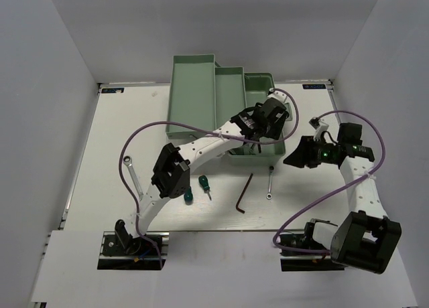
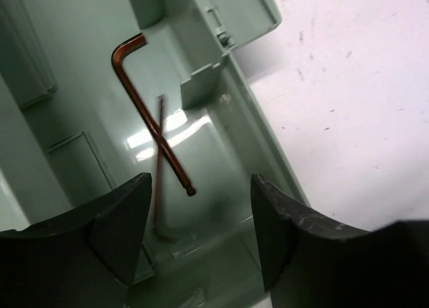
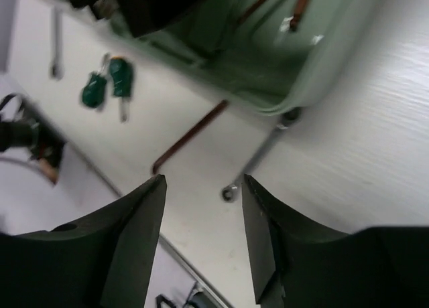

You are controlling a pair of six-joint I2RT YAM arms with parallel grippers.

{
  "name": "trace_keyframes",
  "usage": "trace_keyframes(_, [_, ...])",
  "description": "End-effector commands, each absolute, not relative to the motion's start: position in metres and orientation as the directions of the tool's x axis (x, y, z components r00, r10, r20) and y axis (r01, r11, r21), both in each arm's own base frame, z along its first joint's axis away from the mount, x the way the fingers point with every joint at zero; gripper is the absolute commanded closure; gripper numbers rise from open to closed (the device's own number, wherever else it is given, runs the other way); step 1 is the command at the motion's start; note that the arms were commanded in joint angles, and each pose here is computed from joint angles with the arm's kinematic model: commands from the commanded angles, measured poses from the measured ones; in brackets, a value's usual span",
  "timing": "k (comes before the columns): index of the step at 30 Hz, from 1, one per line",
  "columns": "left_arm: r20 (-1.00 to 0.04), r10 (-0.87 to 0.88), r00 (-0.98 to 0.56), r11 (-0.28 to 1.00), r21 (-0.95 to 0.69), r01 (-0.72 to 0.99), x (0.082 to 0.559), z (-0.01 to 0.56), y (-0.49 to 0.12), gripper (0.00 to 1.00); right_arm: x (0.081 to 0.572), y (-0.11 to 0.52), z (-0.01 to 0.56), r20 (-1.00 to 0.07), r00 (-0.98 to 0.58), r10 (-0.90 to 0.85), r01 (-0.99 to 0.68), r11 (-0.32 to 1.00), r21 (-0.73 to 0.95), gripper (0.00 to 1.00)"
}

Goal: Sort the tools into containers

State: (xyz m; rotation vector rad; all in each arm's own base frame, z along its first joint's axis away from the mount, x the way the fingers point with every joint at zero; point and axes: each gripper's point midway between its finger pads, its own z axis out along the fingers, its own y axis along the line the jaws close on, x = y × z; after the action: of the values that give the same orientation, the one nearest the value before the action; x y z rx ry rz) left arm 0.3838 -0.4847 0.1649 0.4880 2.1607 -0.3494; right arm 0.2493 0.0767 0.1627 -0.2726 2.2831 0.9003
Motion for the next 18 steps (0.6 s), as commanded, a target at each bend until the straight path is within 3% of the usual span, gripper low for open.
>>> trace_keyframes(1, [-0.854, 0.172, -0.492, 0.841, -0.132, 0.525, 0.384, 0.213, -0.495, 0.29, 0.221, 0.110, 0.177, -0.683, -0.729, -0.044, -0.593, 0.537, 0.599, 0.46])
trace_keyframes(2, [-0.862, 0.157, -0.482, 0.834, -0.146, 0.533, 0.383, 0.223, -0.496, 0.29, 0.213, 0.115, 0.178, -0.661, -0.748, -0.064, -0.591, 0.518, 0.618, 0.56])
trace_keyframes(5, [-0.888, 0.131, -0.441, 0.812, -0.159, 0.561, 0.374, 0.252, -0.495, 0.29, 0.208, 0.124, 0.169, -0.671, -0.728, -0.139, -0.640, 0.489, 0.593, 0.71])
trace_keyframes(7, [-0.901, 0.108, -0.420, 0.807, -0.167, 0.566, 0.366, 0.264, -0.492, 0.31, 0.202, 0.133, 0.165, -0.671, -0.718, -0.182, -0.665, 0.462, 0.587, 0.76])
trace_keyframes(8, [-0.923, 0.057, -0.382, 0.803, -0.185, 0.566, 0.357, 0.300, -0.482, 0.36, 0.198, 0.136, 0.162, -0.667, -0.719, -0.197, -0.670, 0.451, 0.589, 0.78])
trace_keyframes(9, [-0.919, 0.070, -0.389, 0.815, -0.172, 0.554, 0.353, 0.293, -0.470, 0.43, 0.196, 0.139, 0.162, -0.706, -0.670, -0.229, -0.723, 0.417, 0.551, 0.78])
trace_keyframes(10, [-0.927, 0.020, -0.374, 0.835, -0.190, 0.517, 0.352, 0.307, -0.457, 0.70, 0.184, 0.145, 0.160, -0.711, -0.654, -0.259, -0.746, 0.374, 0.550, 0.76])
trace_keyframes(11, [-0.928, -0.004, -0.373, 0.854, -0.197, 0.481, 0.348, 0.313, -0.439, 0.84, 0.178, 0.151, 0.156, -0.773, -0.542, -0.330, -0.837, 0.297, 0.459, 0.73])
trace_keyframes(13, [-0.933, -0.088, -0.350, 0.891, -0.231, 0.392, 0.327, 0.336, -0.381, 0.99, 0.161, 0.158, 0.145, -0.786, -0.474, -0.397, -0.880, 0.218, 0.421, 0.68])
trace_keyframes(15, [-0.928, -0.068, -0.366, 0.916, -0.204, 0.347, 0.307, 0.312, -0.338, 0.99, 0.157, 0.159, 0.132, -0.813, -0.338, -0.475, -0.940, 0.126, 0.318, 0.64])
trace_keyframes(16, [-0.931, -0.146, -0.336, 0.899, -0.267, 0.349, 0.287, 0.343, -0.308, 0.93, 0.155, 0.162, 0.126, -0.808, -0.297, -0.509, -0.951, 0.083, 0.297, 0.62])
trace_keyframes(17, [-0.920, -0.119, -0.373, 0.915, -0.248, 0.318, 0.276, 0.317, -0.288, 0.74, 0.155, 0.165, 0.122, -0.820, -0.207, -0.534, -0.972, 0.013, 0.236, 0.58])
trace_keyframes(18, [-0.912, -0.121, -0.392, 0.922, -0.250, 0.297, 0.267, 0.310, -0.272, 0.63, 0.157, 0.165, 0.117, -0.805, -0.174, -0.568, -0.975, -0.018, 0.223, 0.54])
